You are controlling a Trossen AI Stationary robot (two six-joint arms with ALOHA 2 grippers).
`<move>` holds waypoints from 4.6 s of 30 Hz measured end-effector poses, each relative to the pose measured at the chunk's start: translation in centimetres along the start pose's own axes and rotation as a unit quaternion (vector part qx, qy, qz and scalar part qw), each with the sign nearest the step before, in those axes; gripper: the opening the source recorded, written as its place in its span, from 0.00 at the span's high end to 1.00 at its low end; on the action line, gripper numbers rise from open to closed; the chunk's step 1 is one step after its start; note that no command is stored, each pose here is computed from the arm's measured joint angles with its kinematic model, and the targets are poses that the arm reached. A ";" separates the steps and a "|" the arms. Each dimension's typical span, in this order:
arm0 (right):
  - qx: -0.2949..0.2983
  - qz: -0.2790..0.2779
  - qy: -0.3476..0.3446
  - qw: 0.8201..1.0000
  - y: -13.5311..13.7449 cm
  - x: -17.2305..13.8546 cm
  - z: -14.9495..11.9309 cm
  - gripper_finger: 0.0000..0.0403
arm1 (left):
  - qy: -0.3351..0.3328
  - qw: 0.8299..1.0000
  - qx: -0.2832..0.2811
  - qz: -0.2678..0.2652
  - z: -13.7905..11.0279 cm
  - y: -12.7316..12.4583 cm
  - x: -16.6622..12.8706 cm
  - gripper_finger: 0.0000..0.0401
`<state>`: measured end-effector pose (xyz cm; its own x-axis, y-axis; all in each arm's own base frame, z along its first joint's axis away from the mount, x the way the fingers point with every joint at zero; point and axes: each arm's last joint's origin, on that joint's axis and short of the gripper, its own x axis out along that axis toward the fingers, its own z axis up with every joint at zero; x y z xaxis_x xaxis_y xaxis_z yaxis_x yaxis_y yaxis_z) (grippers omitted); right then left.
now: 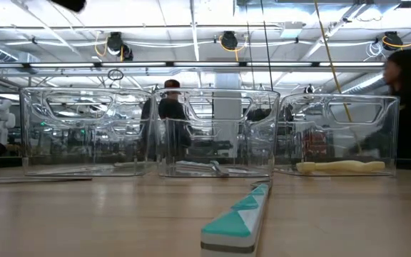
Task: Sort silverware by color (type)
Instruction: Put the blue knife into the middle transparent bin
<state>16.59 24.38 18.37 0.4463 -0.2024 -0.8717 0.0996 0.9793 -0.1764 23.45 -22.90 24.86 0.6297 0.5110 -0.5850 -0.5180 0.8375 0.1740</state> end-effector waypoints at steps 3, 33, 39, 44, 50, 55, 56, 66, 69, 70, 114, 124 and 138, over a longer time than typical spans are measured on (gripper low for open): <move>0.004 -0.001 -0.022 1.000 0.1 0.0 0.2 0.74 | -0.017 0.998 0.005 -0.052 -0.7 -1.4 -1.0 0.82; -0.125 0.089 -0.146 0.977 0.7 10.1 13.3 0.61 | -0.028 0.994 0.037 -0.098 -1.9 -5.6 1.4 0.82; -0.204 0.085 -0.072 0.973 2.3 11.8 14.7 0.59 | -0.029 0.993 0.025 -0.109 -1.9 -5.9 1.3 0.82; -0.236 0.090 -0.036 0.967 1.7 12.7 15.6 0.60 | -0.030 0.993 0.019 -0.114 -1.9 -6.0 1.1 0.82; -0.225 0.158 -0.006 0.961 -0.5 13.8 16.8 0.60 | -0.030 0.993 0.017 -0.115 -1.9 -6.0 1.1 0.82; -0.261 0.170 -0.006 0.950 -0.9 14.2 17.0 0.63 | -0.031 0.993 0.019 -0.115 -1.9 -6.0 1.1 0.82; -0.269 0.172 -0.007 0.948 -0.9 14.3 17.0 0.64 | -0.031 0.993 0.019 -0.115 -1.9 -6.0 1.1 0.82; -0.320 0.192 0.003 0.928 -1.0 16.2 16.7 0.71 | -0.031 0.993 0.019 -0.114 -1.8 -6.0 1.2 0.82; -0.316 0.206 0.008 0.926 -1.2 16.5 16.7 0.73 | -0.031 0.993 0.021 -0.114 -1.8 -6.0 1.2 0.82; -0.316 0.205 0.008 0.926 -1.2 16.5 16.7 0.74 | -0.031 0.993 0.022 -0.114 -1.8 -6.0 1.2 0.82; -0.238 0.119 -0.226 0.937 2.5 -2.7 15.2 0.95 | -0.036 0.991 0.012 -0.125 -1.7 -6.2 1.0 0.82; -0.222 0.062 -0.306 0.924 3.6 -4.7 15.0 0.95 | -0.059 0.986 0.025 -0.152 -1.2 -7.0 0.7 0.82; -0.049 -0.009 -0.433 0.900 -3.4 -10.0 19.7 0.95 | -0.062 0.986 0.029 -0.151 -0.9 -7.0 0.9 0.82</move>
<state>29.26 22.89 36.70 0.9753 -0.1068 -0.1934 0.0533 0.9632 -0.2633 27.08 -28.49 22.37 0.8180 0.2539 -0.5161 -0.2652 0.9627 0.0534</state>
